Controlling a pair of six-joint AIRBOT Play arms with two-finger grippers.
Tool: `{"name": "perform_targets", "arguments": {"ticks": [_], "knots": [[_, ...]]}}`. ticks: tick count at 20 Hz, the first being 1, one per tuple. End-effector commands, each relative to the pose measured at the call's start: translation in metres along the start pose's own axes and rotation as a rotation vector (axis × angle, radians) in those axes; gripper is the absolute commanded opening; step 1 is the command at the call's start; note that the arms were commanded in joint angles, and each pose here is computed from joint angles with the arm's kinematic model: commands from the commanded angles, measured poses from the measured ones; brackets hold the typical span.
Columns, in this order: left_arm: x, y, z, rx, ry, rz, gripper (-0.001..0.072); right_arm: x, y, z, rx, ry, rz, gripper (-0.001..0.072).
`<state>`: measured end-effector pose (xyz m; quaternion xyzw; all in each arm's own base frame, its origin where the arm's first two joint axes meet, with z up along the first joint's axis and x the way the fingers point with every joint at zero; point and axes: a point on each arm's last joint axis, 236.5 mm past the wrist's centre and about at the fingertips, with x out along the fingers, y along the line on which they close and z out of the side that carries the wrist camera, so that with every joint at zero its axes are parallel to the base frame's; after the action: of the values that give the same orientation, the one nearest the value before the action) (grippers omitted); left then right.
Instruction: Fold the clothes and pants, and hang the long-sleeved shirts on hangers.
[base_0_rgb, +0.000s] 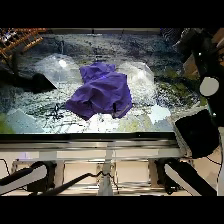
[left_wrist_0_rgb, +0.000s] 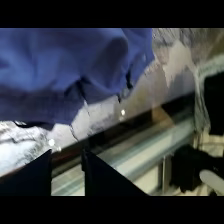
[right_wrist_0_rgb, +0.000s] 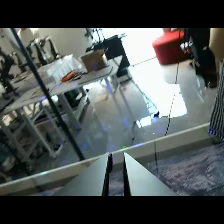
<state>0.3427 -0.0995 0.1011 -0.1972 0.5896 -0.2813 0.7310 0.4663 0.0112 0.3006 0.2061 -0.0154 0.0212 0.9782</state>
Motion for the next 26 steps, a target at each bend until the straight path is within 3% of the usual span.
{"name": "perform_targets", "arguments": {"ticks": [1,2,3,4,5,8,11,13,26], "knots": [[0.037,-0.034,-0.065,0.117,0.139,-0.08,0.008,-0.034,0.014,-0.009,-0.037,0.141,0.022,0.0136],[0.052,-0.025,-0.076,0.156,0.114,0.007,0.0085,-0.045,0.012,-0.026,-0.044,0.237,0.014,0.0266],[0.065,-0.016,-0.085,0.2,0.091,0.075,0.0205,-0.058,0.003,-0.055,-0.065,0.379,-0.008,0.0398],[0.079,-0.012,-0.09,0.236,0.051,0.116,0.0546,-0.072,-0.01,-0.089,-0.077,0.539,-0.037,0.0458],[0.093,-0.011,-0.09,0.241,0.003,0.126,0.0699,-0.09,-0.024,-0.128,-0.05,0.705,-0.069,0.0539],[0.135,0.0,-0.1,0.091,-0.04,0.138,0.0696,-0.136,-0.029,-0.225,0.048,1.039,-0.018,0.0493],[0.166,0.007,-0.11,0.044,0.03,0.135,0.0695,-0.158,-0.014,-0.295,0.215,1.236,0.091,0.0518],[0.18,0.008,-0.106,0.058,0.024,0.129,0.0695,-0.164,-0.009,-0.325,0.289,1.35,0.142,0.0584],[0.215,0.025,-0.051,0.02,-0.017,0.165,0.0684,-0.128,0.0,-0.397,0.627,1.375,0.232,0.0574]]}}
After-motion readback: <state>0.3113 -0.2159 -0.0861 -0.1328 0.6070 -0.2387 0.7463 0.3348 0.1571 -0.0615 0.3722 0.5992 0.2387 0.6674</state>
